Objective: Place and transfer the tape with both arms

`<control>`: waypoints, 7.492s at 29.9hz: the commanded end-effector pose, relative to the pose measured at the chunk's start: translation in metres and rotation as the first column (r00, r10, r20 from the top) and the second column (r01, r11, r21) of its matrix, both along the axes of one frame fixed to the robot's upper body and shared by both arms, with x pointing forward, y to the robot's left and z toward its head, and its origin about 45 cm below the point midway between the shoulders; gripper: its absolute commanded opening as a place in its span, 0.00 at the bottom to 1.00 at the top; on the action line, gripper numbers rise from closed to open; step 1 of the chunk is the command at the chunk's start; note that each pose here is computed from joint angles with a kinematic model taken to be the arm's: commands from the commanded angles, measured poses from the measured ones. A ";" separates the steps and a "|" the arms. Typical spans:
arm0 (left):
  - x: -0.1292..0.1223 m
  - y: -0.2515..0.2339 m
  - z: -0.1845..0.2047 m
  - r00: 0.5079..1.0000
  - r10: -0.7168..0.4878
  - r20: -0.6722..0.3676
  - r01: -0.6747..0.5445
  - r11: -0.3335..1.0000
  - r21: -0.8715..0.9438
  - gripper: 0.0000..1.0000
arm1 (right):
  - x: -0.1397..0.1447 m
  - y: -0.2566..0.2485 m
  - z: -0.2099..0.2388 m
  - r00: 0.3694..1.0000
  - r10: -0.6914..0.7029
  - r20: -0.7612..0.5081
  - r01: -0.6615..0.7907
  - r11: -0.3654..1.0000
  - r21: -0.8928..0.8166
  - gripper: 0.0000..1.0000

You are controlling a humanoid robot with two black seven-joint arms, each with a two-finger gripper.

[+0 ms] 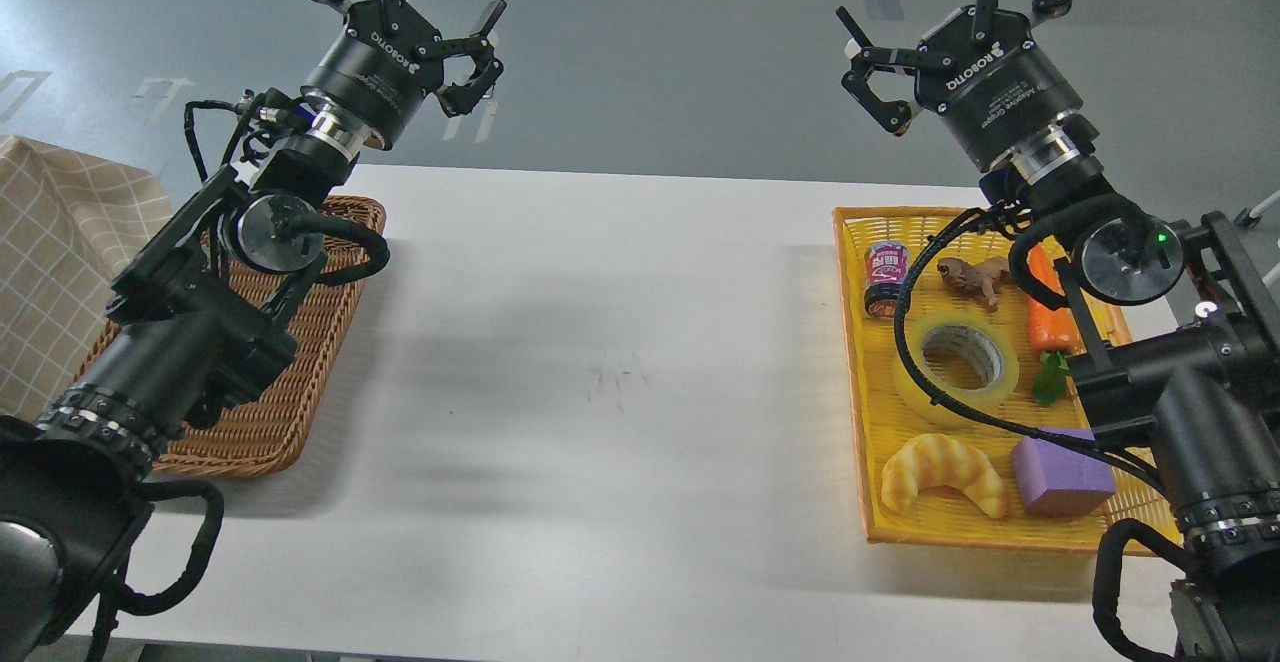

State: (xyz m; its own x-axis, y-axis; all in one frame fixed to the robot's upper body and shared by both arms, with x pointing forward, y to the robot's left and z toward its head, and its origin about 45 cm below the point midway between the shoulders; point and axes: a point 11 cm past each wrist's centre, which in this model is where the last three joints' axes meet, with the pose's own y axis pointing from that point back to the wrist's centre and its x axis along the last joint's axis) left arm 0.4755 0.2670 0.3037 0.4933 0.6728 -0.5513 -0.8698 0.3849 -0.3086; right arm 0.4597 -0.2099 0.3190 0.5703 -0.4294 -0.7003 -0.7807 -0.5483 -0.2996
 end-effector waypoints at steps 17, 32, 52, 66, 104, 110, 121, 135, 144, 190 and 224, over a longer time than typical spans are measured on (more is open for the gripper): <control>0.001 -0.001 0.003 1.000 -0.002 0.008 0.002 1.000 0.003 0.98 | 0.001 -0.018 0.003 1.000 -0.027 0.014 0.027 0.998 -0.056 1.00; 0.001 -0.001 0.003 1.000 -0.002 0.006 0.002 1.000 0.004 0.98 | -0.005 -0.111 0.008 0.984 -0.167 0.058 0.176 0.914 -0.365 1.00; 0.001 -0.001 0.003 1.000 -0.002 0.008 0.002 1.000 0.003 0.99 | -0.039 -0.185 0.049 0.980 -0.147 0.137 0.199 0.613 -0.765 1.00; 0.001 -0.002 0.005 1.000 -0.005 0.011 0.005 1.000 0.004 0.98 | -0.087 -0.221 0.060 0.992 -0.086 0.097 0.117 0.272 -0.955 1.00; 0.000 -0.001 0.005 1.000 -0.005 0.012 0.005 1.000 0.007 0.98 | -0.080 -0.183 -0.054 0.970 0.240 -0.040 0.111 -0.584 -0.804 1.00; 0.000 -0.001 0.005 1.000 -0.006 0.012 0.006 1.000 0.008 0.98 | -0.084 -0.169 -0.080 0.952 0.288 -0.098 0.114 -0.637 -0.763 1.00; 0.000 -0.002 0.003 1.000 -0.007 0.009 0.007 1.000 0.004 0.99 | -0.090 -0.142 -0.112 0.926 0.339 -0.166 0.113 -0.669 -0.734 0.96; 0.000 -0.002 0.002 1.000 -0.006 0.007 0.006 1.000 0.004 0.99 | -0.097 -0.127 -0.137 0.903 0.371 -0.218 0.106 -0.684 -0.722 0.88; 0.000 -0.002 0.002 1.000 -0.006 0.007 0.006 1.000 0.004 0.98 | -0.095 -0.126 -0.147 0.904 0.358 -0.233 0.082 -0.681 -0.728 0.82; 0.000 -0.001 0.002 1.000 -0.005 0.006 0.005 1.000 0.003 0.99 | -0.086 -0.108 -0.150 0.900 0.373 -0.226 0.086 -0.658 -0.748 0.00; 0.003 0.005 0.013 1.000 0.010 0.030 -0.010 1.000 -0.005 0.98 | -0.049 -0.074 0.031 0.846 0.522 0.110 0.446 -0.579 -0.683 0.00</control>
